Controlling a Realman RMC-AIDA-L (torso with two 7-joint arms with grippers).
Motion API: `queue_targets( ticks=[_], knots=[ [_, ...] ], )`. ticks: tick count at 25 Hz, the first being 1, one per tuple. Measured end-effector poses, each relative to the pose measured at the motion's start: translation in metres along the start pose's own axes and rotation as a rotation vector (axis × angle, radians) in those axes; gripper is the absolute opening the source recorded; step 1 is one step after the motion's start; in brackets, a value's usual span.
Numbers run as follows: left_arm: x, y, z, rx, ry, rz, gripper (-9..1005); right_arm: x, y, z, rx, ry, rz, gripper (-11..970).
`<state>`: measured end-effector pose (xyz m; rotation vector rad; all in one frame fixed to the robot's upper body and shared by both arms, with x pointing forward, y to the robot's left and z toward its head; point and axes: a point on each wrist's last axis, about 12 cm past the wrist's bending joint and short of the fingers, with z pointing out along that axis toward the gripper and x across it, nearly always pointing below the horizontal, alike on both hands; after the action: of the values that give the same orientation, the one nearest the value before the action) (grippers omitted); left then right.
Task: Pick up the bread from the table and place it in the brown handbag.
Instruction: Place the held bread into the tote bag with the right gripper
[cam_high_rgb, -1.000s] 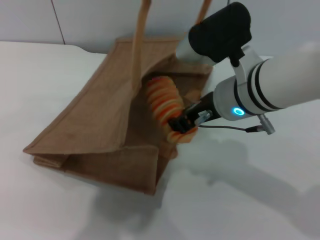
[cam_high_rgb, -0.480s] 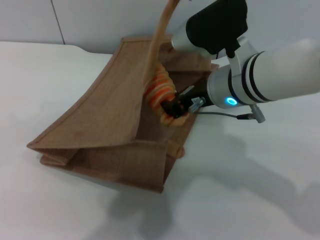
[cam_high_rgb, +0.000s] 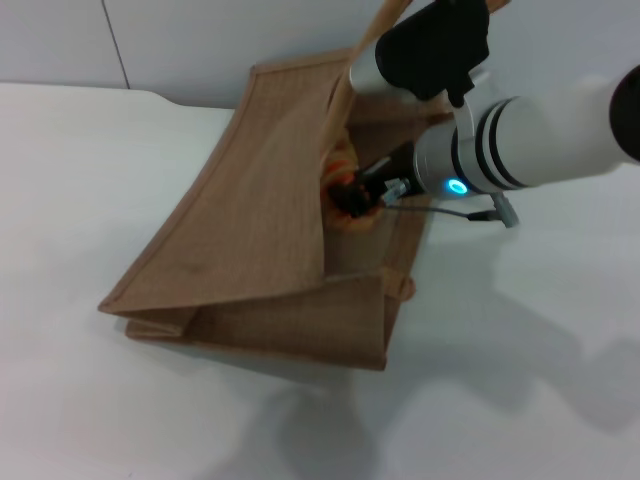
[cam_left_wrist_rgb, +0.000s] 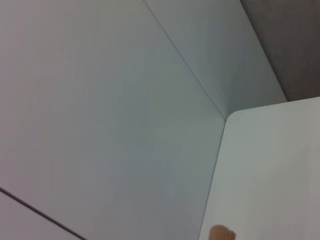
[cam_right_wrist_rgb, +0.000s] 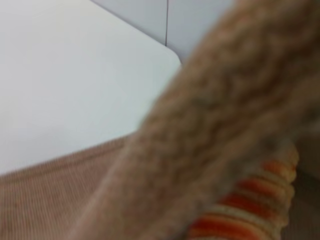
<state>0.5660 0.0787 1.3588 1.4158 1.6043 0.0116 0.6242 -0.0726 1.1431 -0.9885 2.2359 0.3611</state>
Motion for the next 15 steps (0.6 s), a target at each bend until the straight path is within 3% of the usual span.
queue_targets(
  ticks=[9,15],
  knots=[
    [-0.006,-0.007,0.003,0.020,-0.026,0.020,105,-0.010,0.003,0.002,-0.003,-0.005,-0.025,262],
    [-0.004,-0.007,0.004,0.019,-0.018,0.016,105,-0.005,-0.001,0.011,-0.031,0.065,0.033,265]
  ],
)
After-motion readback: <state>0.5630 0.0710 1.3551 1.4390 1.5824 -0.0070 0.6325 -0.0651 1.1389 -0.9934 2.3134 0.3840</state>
